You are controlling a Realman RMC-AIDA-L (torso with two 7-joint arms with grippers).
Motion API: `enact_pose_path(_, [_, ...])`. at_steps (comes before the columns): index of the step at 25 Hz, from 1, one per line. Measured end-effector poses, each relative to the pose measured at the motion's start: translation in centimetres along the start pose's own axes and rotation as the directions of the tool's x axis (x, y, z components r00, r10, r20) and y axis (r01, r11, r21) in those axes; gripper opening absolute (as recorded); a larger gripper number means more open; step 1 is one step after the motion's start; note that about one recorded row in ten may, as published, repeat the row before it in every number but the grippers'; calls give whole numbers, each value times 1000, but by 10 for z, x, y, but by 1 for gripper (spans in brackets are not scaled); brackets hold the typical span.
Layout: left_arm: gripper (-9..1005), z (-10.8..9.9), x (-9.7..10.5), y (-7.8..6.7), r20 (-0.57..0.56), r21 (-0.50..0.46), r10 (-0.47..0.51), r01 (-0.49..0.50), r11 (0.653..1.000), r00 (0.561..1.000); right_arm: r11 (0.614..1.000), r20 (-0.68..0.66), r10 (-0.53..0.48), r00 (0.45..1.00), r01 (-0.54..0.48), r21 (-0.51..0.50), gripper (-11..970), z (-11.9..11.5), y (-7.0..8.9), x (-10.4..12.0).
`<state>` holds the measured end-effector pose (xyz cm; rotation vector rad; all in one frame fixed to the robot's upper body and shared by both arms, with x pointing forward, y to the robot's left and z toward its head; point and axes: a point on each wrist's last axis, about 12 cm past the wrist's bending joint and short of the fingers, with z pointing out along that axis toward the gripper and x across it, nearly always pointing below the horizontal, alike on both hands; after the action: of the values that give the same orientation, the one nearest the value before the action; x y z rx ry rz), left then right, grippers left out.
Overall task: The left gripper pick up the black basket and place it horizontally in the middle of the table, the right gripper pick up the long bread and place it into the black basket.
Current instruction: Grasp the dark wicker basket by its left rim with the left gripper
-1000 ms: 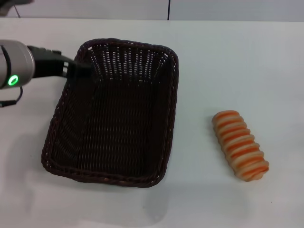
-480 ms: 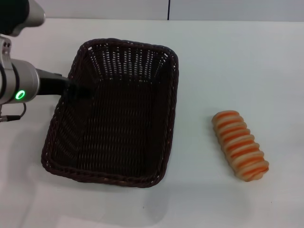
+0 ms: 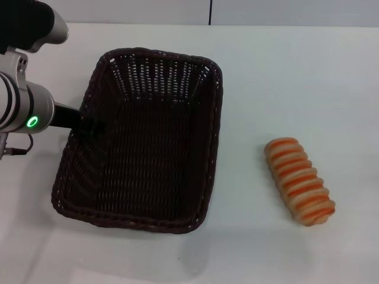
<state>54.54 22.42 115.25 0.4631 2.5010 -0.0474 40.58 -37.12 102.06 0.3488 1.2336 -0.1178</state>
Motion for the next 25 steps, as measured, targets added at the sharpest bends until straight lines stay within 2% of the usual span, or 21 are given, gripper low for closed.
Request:
enact_pose_path(2, [725, 0, 0, -1, -14, 2, 22, -22, 1000, 1000, 1000, 0, 0, 1000, 0, 0, 841, 0, 0, 0])
enact_pose_path(10, [373, 0, 1, 1, -19, 2, 54, -54, 999, 998, 1000, 1, 1, 1000, -1, -2, 841, 0, 0, 0])
enact_pose_path(12, [293, -3, -3, 0, -2, 18, 115, -115, 993, 993, 1000, 3, 1, 1000, -1, -3, 841, 0, 1, 0])
enact_pose_path(15, [264, -3, -5, -1, 6, 39, 154, -154, 987, 988, 1000, 5, 2, 1000, -2, -4, 841, 0, 1, 0])
enact_pose_path(16, [254, -5, -12, 0, 30, 83, 215, -217, 973, 976, 1000, 6, 3, 1000, -2, -5, 841, 0, 1, 0])
enact_pose_path(17, [245, -6, -15, 2, 46, 107, 236, -240, 965, 971, 1000, 7, 3, 1000, -3, -5, 841, 0, 2, 0])
enact_pose_path(21, [228, -10, -32, 16, 117, 204, 264, -283, 937, 957, 1000, 19, 4, 1000, -4, -9, 841, 0, 2, -2])
enact_pose_path(23, [223, -11, -41, 22, 159, 273, 285, -320, 908, 945, 1000, 23, 4, 1000, -4, -8, 840, -2, 1, -3])
enact_pose_path(25, [218, -11, -50, 27, 207, 363, 308, -365, 857, 929, 1000, 25, 4, 1000, -4, -6, 840, -4, 1, -3])
